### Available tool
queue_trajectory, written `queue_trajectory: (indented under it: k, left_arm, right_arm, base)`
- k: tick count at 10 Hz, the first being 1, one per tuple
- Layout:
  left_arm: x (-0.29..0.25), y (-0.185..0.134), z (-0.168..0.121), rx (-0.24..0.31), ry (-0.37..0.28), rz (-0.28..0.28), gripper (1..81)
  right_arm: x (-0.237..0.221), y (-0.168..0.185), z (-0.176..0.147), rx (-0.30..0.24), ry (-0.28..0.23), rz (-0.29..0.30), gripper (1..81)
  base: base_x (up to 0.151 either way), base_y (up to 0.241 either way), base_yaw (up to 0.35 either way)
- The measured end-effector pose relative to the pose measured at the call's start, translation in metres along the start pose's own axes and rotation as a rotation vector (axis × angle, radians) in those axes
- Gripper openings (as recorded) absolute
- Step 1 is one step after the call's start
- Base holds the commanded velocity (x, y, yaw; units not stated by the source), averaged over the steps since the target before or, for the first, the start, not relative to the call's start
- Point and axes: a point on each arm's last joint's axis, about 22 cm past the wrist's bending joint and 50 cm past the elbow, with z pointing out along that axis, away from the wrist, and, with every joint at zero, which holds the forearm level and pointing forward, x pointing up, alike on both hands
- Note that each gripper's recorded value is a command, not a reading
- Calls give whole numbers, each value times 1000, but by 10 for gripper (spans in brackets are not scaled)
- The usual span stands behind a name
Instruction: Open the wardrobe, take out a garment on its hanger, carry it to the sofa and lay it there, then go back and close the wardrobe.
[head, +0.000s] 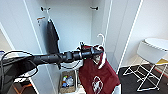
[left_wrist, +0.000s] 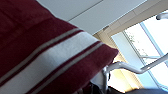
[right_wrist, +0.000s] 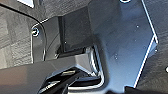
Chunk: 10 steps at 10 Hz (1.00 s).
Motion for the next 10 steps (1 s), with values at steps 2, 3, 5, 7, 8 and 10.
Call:
queue_trajectory:
  k: [2,3,5,7,8,10]
  left_arm:
    - [2,1,-4,-1,6,3,10]
    - [3,0,-5,4,7,-1,10]
    - [4,-4,-7,12,11,-4,10]
    - [4,2,-11,2,13,3,10]
    - [5,-2,-13,14,17,2,10]
    - [5,-2,-16,16,16,9,10]
  right_arm:
    - [1,4,-1,-4,3,-2,811]
    - [2,3,-1,-4,3,-2,811]
    - [7,0,0,1,12,-3,811]
    - [-1,3,-1,-4,0,-2,811]
    - [2,1,0,-1,3,-3,811]
    - [3,2,0,-3,4,-3,811]
  base:
    - [0,0,-316]
    - [0,0,-320]
    - [0,0,-321]
    - [0,0,-322]
    - [0,0,-329]
    - [0,0,-331]
